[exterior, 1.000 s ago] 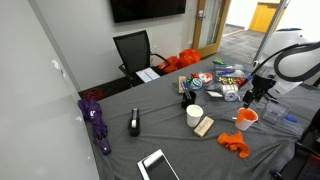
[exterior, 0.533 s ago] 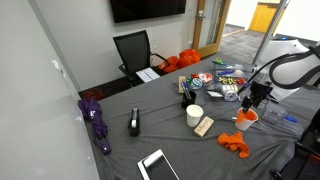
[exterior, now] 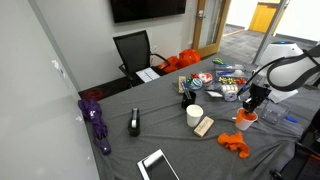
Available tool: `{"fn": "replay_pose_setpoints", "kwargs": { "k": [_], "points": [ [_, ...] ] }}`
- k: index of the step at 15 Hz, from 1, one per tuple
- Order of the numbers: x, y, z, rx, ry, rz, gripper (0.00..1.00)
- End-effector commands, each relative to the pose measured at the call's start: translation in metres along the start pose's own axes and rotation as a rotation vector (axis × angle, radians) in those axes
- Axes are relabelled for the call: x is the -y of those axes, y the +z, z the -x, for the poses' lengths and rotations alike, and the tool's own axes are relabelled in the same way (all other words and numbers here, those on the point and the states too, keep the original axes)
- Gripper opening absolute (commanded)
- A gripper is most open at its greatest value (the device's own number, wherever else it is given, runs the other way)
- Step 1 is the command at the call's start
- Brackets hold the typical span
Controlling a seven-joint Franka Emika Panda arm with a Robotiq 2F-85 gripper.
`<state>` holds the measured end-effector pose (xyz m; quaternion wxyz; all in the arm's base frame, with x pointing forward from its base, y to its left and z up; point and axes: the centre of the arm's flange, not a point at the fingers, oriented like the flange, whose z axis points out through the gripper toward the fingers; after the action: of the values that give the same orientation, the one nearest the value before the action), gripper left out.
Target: Take the orange glove out of the cup and place it next to the other glove
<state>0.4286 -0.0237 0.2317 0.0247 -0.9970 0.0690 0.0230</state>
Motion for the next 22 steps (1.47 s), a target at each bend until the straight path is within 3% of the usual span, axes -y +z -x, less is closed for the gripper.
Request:
{"fn": "replay_pose_setpoints", "kwargs": {
  "k": [1,7,18,20,21,22],
  "points": [
    [-0.009,0.014,-0.001,-0.016,0.009,0.009,0.03],
    [-0.012,0.015,0.003,0.008,-0.008,0.037,0.0],
    [0.018,-0.055,0.01,-0.048,-0.016,-0.056,0.0],
    [0.018,-0.061,0.012,-0.07,-0.032,-0.04,0.0],
    [0.016,-0.063,0.012,-0.081,-0.041,-0.035,0.26],
    [0.014,-0.064,0.012,-0.085,-0.052,-0.02,0.27]
  ]
}}
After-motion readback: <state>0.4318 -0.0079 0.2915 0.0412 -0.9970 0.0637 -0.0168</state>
